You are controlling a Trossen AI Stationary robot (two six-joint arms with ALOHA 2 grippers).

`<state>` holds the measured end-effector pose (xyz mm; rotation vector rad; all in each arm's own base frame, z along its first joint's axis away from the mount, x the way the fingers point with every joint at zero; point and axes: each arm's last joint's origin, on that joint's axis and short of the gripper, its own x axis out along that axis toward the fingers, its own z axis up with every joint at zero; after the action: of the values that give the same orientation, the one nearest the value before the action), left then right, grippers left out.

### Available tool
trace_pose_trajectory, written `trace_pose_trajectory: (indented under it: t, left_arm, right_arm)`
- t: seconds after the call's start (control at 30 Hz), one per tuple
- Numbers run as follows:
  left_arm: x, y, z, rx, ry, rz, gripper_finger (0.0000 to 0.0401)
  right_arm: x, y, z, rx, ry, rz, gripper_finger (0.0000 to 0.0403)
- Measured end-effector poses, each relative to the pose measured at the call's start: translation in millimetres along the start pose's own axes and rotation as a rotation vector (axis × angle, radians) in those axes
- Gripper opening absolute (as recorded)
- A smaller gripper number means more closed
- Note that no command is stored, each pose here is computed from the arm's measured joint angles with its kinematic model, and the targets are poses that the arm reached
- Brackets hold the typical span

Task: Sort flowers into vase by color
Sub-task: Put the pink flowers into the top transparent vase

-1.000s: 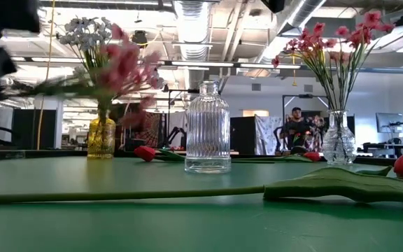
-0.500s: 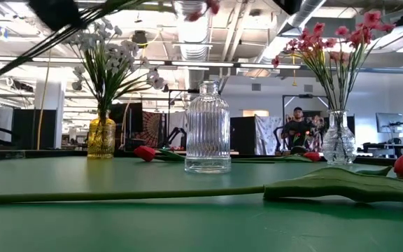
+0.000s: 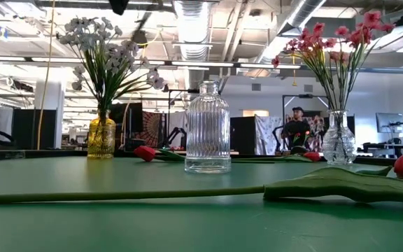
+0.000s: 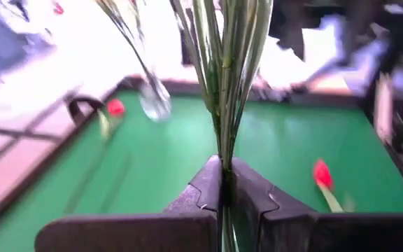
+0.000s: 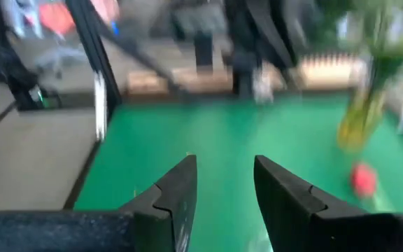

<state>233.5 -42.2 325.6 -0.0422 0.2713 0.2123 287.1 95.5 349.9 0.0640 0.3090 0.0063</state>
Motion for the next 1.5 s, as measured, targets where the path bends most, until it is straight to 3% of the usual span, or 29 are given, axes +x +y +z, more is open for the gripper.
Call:
trace_pose_trajectory:
  t: [0.07, 0.17, 0.3, 0.4, 0.53, 0.63, 0.73, 1.0, 1.27, 1.5]
  left_arm:
    - [3.7, 9.8, 7.9, -0.025, -0.066, 0.038, 0.0000]
    - [7.4, 23.7, 18.1, -0.051, -0.152, 0.091, 0.0000]
    - [9.0, 38.8, 31.8, -0.094, -0.279, 0.118, 0.0000]
    - [9.7, 49.7, 40.0, -0.109, -0.355, 0.083, 0.0000]
    - [18.5, 64.3, 46.2, -0.098, -0.432, 0.011, 0.0000]
    - [34.4, 73.0, 48.6, -0.072, -0.506, -0.114, 0.0000]
    - [54.1, 78.2, 45.6, -0.025, -0.562, -0.223, 0.0000]
    - [112.8, 90.2, 28.4, -0.002, -0.722, -0.226, 0.0000]
    - [164.5, 87.1, 46.8, -0.029, -0.698, -0.475, 0.0000]
    - [171.3, 85.5, 65.9, 0.011, -0.660, -0.478, 0.0000]
  right_arm:
    - [-5.9, -4.2, 15.4, -0.058, -0.126, 0.003, 0.0168]
    - [-15.5, -10.8, 35.3, -0.041, -0.296, -0.004, 0.0168]
    - [-35.9, -25.9, 49.2, -0.080, -0.371, -0.049, 0.0168]
    - [-60.7, -36.0, 50.8, -0.038, -0.333, -0.060, 0.0168]
    - [-92.0, -45.0, 42.8, 0.153, -0.227, -0.046, 0.0168]
    - [-108.1, -42.7, 34.3, 0.308, -0.157, -0.042, 0.0168]
    - [-115.9, -33.7, 27.7, 0.369, -0.135, -0.098, 0.0168]
    - [-129.0, -12.3, -0.4, 0.525, -0.041, -0.272, 0.0168]
    - [-109.9, -8.7, -4.8, 0.389, -0.129, -0.523, 0.0168]
    - [-81.7, -25.9, 3.5, 0.318, -0.136, -0.618, 0.0174]
